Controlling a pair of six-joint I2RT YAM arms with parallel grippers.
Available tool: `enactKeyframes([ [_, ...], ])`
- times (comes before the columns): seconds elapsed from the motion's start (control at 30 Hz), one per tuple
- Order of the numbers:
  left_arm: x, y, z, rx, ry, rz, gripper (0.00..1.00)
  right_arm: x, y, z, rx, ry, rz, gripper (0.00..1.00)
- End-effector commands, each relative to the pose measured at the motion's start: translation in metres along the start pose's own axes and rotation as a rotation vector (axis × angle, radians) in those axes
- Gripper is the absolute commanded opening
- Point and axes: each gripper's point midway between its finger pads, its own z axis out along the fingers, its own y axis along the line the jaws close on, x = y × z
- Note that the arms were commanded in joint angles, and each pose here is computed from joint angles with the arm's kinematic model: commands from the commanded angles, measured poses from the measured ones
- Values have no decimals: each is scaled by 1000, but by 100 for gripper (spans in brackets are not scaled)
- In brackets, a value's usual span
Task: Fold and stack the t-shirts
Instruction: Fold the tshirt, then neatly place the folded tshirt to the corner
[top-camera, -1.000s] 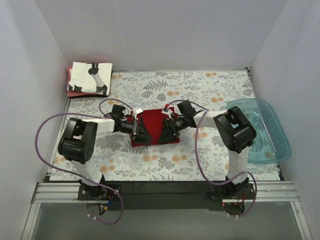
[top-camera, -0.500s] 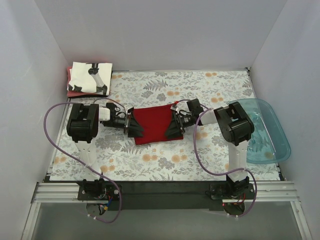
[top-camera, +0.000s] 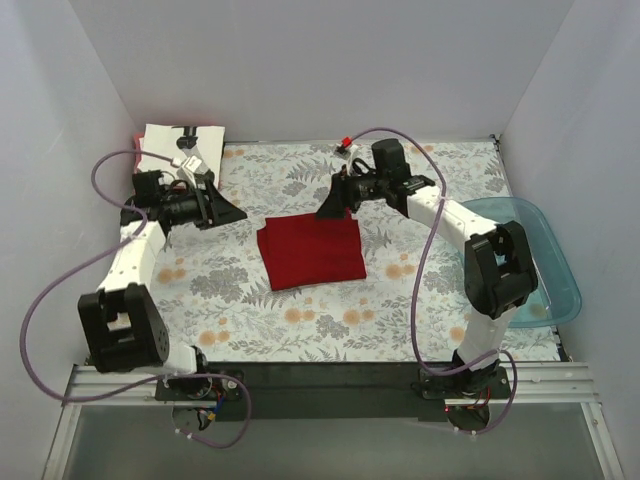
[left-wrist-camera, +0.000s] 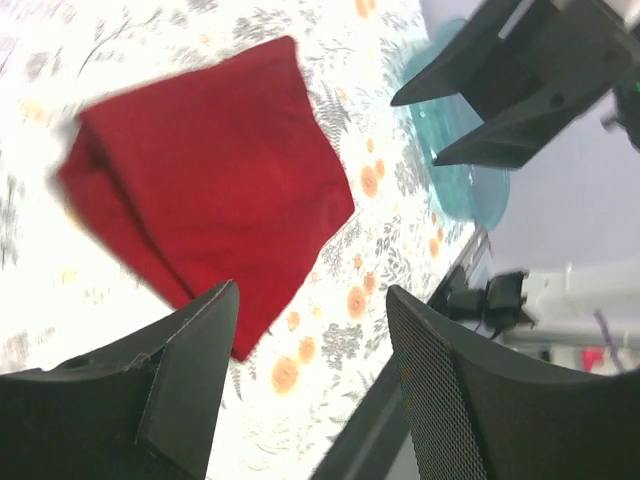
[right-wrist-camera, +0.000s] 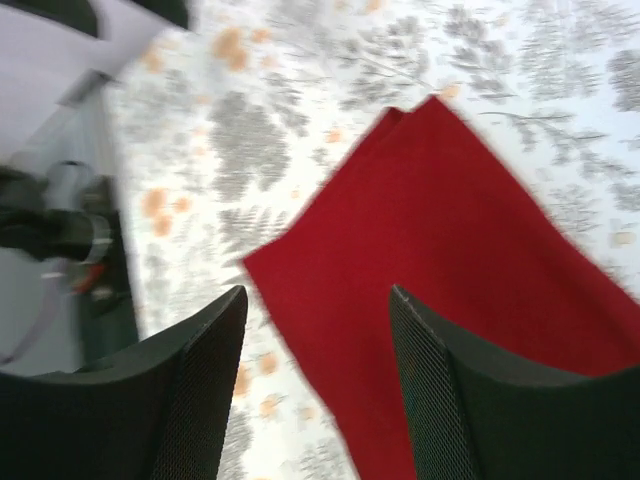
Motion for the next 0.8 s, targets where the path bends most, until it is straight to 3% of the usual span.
enactKeyframes([
  [0.0,16,29,-18,-185,-107,-266,60,31,-17,25,297,187,-279,65],
  [0.03,14,26,-29,-208,-163,-350,60,33,-16,31,324,212,-372,65],
  [0.17,60,39,-32,-266,-177,-567,62,59,10,71,397,324,-617,64],
  [0.3,77,49,-36,-334,-227,-609,71,78,27,97,414,374,-746,64],
  [0.47,88,58,-37,-380,-238,-660,78,105,42,120,379,413,-845,61],
  [0.77,94,73,-38,-449,-247,-704,82,145,44,148,306,488,-867,59],
])
